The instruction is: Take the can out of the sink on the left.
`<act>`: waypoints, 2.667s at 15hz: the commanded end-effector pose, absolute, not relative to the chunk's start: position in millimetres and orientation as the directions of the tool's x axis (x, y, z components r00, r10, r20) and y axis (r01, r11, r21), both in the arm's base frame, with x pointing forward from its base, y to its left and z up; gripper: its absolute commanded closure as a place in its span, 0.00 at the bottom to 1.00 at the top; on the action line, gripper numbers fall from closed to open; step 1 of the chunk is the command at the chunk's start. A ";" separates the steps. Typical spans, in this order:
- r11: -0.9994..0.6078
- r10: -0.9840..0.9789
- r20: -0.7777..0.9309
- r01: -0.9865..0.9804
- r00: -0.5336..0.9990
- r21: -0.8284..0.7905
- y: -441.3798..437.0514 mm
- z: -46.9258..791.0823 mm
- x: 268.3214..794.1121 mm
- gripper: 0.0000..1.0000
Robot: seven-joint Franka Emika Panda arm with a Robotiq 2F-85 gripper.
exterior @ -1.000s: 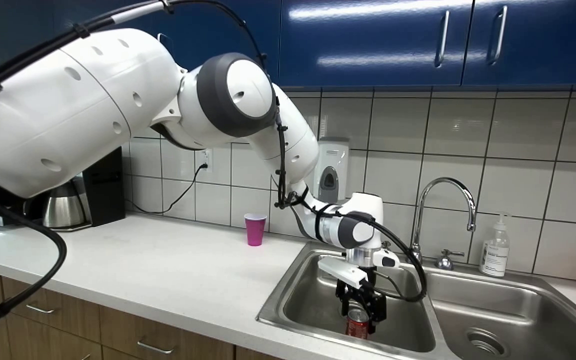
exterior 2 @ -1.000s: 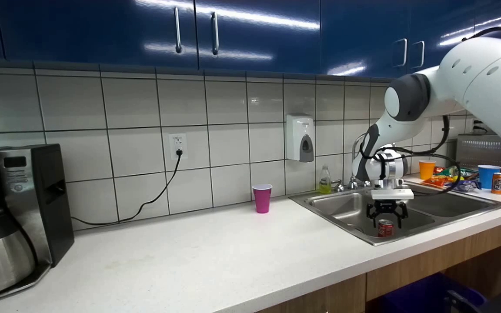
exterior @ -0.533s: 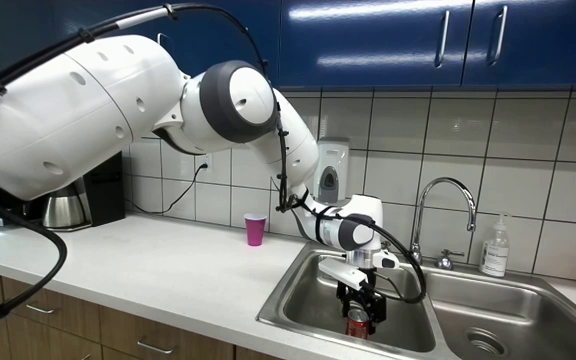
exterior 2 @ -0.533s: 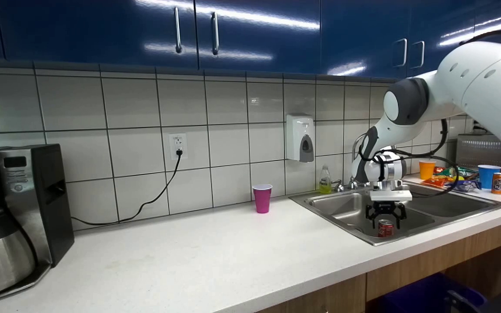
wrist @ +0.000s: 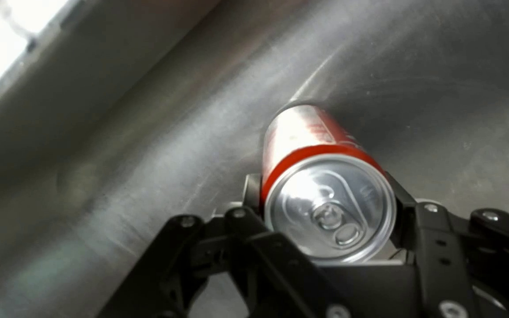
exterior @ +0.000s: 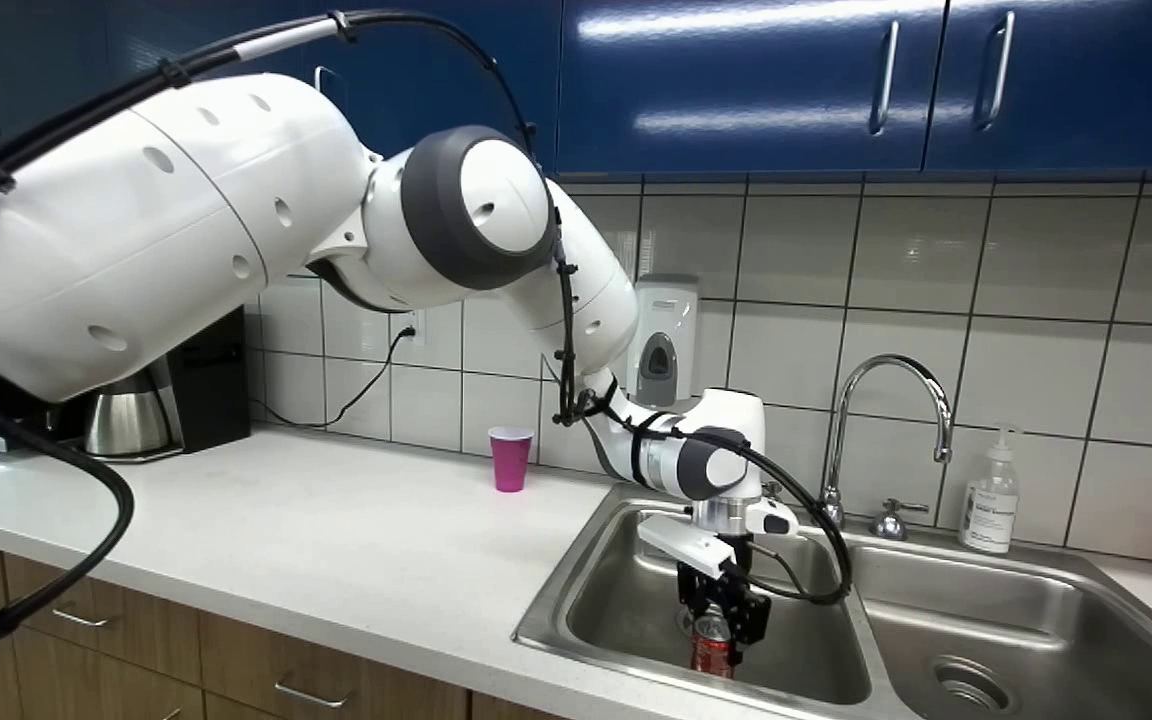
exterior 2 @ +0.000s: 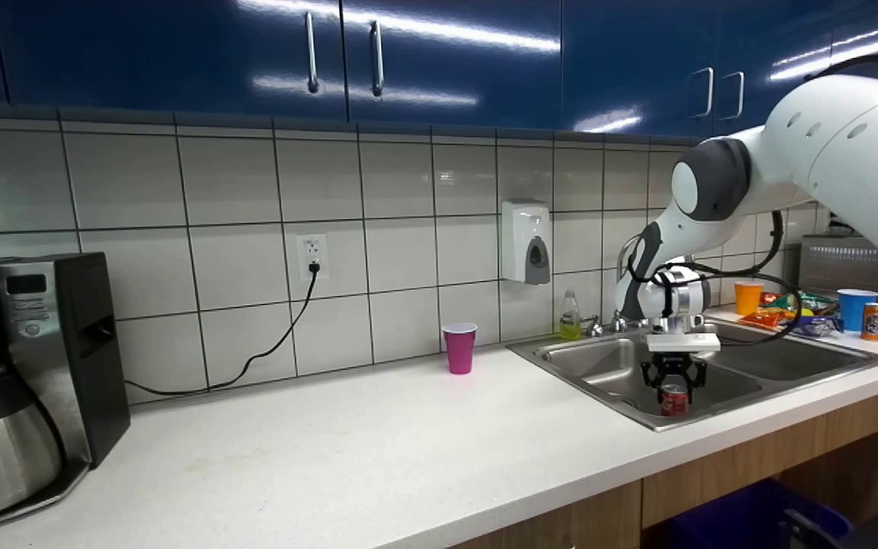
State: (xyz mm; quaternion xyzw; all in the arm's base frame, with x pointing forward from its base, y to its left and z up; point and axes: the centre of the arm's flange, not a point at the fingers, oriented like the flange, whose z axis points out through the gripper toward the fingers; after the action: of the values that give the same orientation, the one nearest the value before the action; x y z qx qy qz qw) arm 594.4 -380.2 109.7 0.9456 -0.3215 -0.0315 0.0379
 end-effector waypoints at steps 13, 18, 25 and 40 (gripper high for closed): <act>-0.801 -0.595 0.049 -0.597 0.802 0.035 -329.2 261.4 582.8 0.61; -0.828 -0.559 0.039 -0.560 0.828 0.016 -293.3 304.0 562.0 0.61; -0.885 -0.465 -0.009 -0.465 0.885 0.024 -225.8 331.5 536.4 0.61; -0.981 -0.194 -0.091 -0.193 0.977 0.022 -71.7 282.8 525.1 0.61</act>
State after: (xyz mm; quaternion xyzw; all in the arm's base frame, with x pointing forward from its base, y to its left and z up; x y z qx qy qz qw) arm 533.2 -74.4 286.7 0.9943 -0.0918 -0.0547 0.0045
